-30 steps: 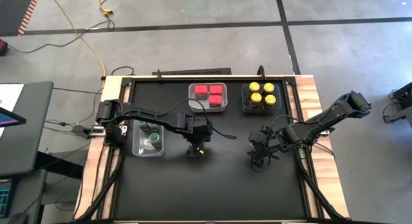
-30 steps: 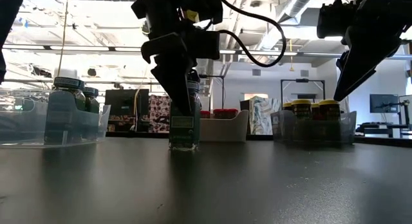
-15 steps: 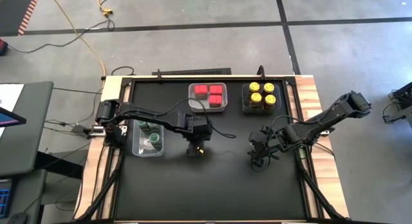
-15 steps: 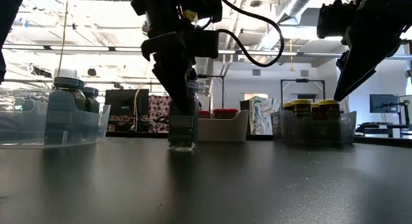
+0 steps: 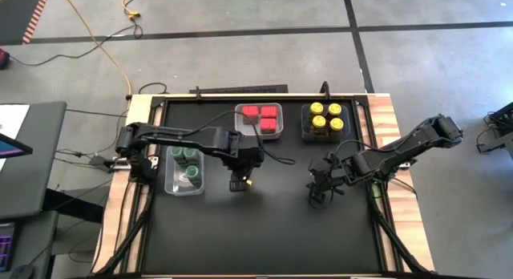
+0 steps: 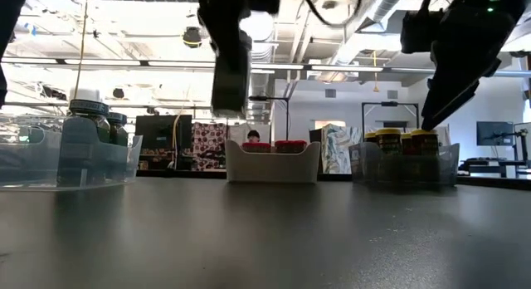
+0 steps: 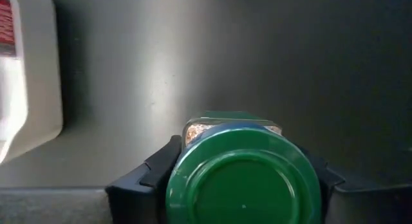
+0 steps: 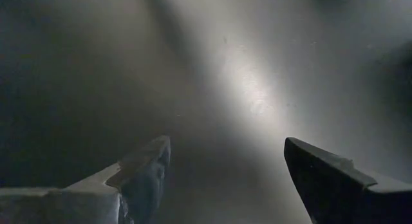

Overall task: Sort spices by type
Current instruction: Put the green seasoning bottle into the transparent bin

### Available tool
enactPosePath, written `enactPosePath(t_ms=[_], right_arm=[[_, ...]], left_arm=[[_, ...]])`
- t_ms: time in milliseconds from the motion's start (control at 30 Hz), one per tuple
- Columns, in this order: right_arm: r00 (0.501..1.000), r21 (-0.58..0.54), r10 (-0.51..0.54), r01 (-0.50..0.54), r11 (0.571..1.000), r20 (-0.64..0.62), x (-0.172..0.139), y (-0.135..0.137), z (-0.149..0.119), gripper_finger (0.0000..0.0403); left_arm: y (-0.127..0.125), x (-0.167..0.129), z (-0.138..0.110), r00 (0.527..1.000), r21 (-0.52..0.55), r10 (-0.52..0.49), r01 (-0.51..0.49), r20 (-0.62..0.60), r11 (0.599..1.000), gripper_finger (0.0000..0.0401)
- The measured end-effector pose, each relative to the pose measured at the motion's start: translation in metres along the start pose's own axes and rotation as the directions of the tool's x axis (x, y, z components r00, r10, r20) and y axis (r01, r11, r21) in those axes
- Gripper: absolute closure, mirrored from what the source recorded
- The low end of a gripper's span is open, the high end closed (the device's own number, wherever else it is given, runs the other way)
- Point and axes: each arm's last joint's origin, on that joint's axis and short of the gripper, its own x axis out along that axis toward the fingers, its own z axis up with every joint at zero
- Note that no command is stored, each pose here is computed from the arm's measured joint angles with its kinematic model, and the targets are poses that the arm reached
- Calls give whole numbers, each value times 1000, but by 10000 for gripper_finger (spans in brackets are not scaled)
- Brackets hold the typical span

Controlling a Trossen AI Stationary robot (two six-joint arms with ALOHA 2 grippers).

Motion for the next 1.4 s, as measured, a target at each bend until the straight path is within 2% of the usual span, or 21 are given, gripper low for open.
enactPosePath(t_ms=[100, 200, 367, 600, 767, 933, 1100, 1400], right_arm=[[1000, 13, -7, 7, 1000, 2, 1, -2, 2, 72], [1000, 27, -7, 7, 1000, 11, 2, -4, 5, 72], [999, 51, 3, -5, 999, 35, 3, -4, 9, 72], [999, 91, 0, -4, 996, 46, 4, -7, 13, 72], [999, 129, -12, 5, 992, 48, 5, -10, 15, 72], [998, 153, -28, 20, 988, 51, 6, -15, 19, 72], [998, 178, -44, 34, 983, 54, 8, -20, 22, 72], [997, 195, -60, 48, 980, 56, 9, -25, 26, 72]], left_arm=[[-5, -24, -11, 1000, 15, 20, -20, 6, 1000, 208], [-7, -45, -35, 999, 21, 42, -43, 5, 999, 208], [-3, -71, -93, 998, -80, 43, -38, 56, 996, 208], [7, -103, -170, 989, -236, 39, -4, 143, 972, 208], [13, -117, -211, 990, -253, 44, -8, 137, 967, 208], [13, -113, -233, 997, -244, 43, -26, 66, 969, 208], [11, -98, -249, 996, -209, 49, -33, 74, 977, 208], [11, -63, -266, 987, -226, 32, 5, 159, 974, 208]])
